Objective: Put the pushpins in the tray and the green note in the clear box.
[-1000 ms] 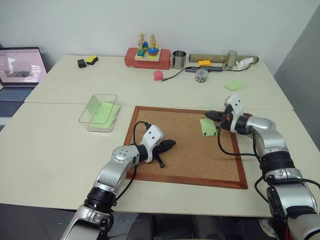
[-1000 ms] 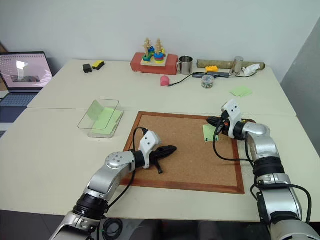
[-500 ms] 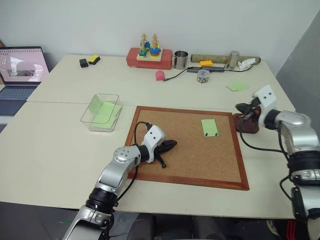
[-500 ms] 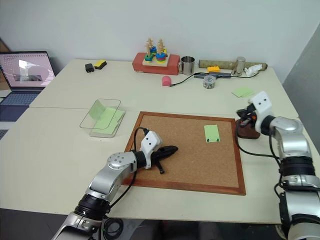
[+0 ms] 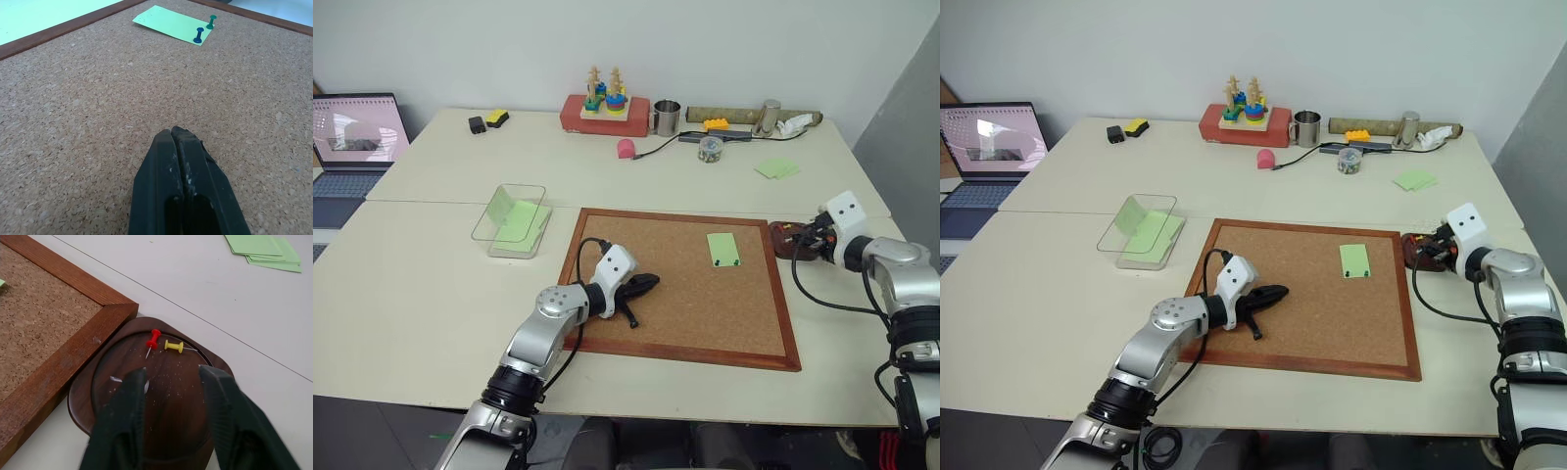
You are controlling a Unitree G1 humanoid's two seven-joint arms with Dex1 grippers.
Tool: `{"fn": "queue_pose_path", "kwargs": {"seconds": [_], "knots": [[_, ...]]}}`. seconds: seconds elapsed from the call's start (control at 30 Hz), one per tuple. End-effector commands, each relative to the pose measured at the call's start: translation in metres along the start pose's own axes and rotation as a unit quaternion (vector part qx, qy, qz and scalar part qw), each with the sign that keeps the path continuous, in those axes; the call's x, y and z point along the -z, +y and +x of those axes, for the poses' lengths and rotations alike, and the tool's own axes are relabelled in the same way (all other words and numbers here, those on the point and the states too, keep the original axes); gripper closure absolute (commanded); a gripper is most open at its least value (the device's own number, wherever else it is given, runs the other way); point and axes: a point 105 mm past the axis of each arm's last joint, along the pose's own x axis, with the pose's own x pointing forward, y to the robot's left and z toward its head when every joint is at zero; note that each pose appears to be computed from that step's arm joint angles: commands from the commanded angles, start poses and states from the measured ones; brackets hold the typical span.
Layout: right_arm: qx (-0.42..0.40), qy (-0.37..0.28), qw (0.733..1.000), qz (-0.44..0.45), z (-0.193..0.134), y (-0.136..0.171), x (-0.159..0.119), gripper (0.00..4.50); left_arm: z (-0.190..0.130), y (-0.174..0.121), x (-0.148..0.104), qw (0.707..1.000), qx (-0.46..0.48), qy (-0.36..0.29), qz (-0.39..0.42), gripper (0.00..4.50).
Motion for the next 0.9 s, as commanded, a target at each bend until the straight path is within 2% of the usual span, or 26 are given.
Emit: {"fn": "queue_pose_path", "kwargs": {"seconds": [0.03,0.13,0.3,0.47,0.7,0.9], "knots": [[0.004,-0.047,0.999,-0.008,-0.007,-0.007,-0.027,1.7,0.001,-0.002,0.018,0.999,0.002,0.032,-0.012,4.5],[-0.031,-0.077,0.996,-0.02,-0.018,0.003,-0.043,0.99,0.001,-0.003,0.018,0.999,0.002,0.032,-0.012,4.5],[-0.143,-0.116,0.982,-0.037,-0.034,0.051,-0.054,0.99,0.002,-0.002,0.018,0.999,0.004,0.031,-0.01,4.5],[-0.177,-0.12,0.975,-0.051,-0.028,0.082,-0.046,0.99,0.003,-0.002,0.017,0.999,0.006,0.031,-0.008,4.5],[-0.191,-0.109,0.974,-0.048,-0.01,0.096,-0.03,0.99,0.002,-0.002,0.018,0.999,0.007,0.033,-0.007,4.5],[-0.194,-0.107,0.974,-0.048,-0.003,0.097,-0.024,0.99,0.001,-0.002,0.02,0.999,0.005,0.036,-0.008,4.5]]}}
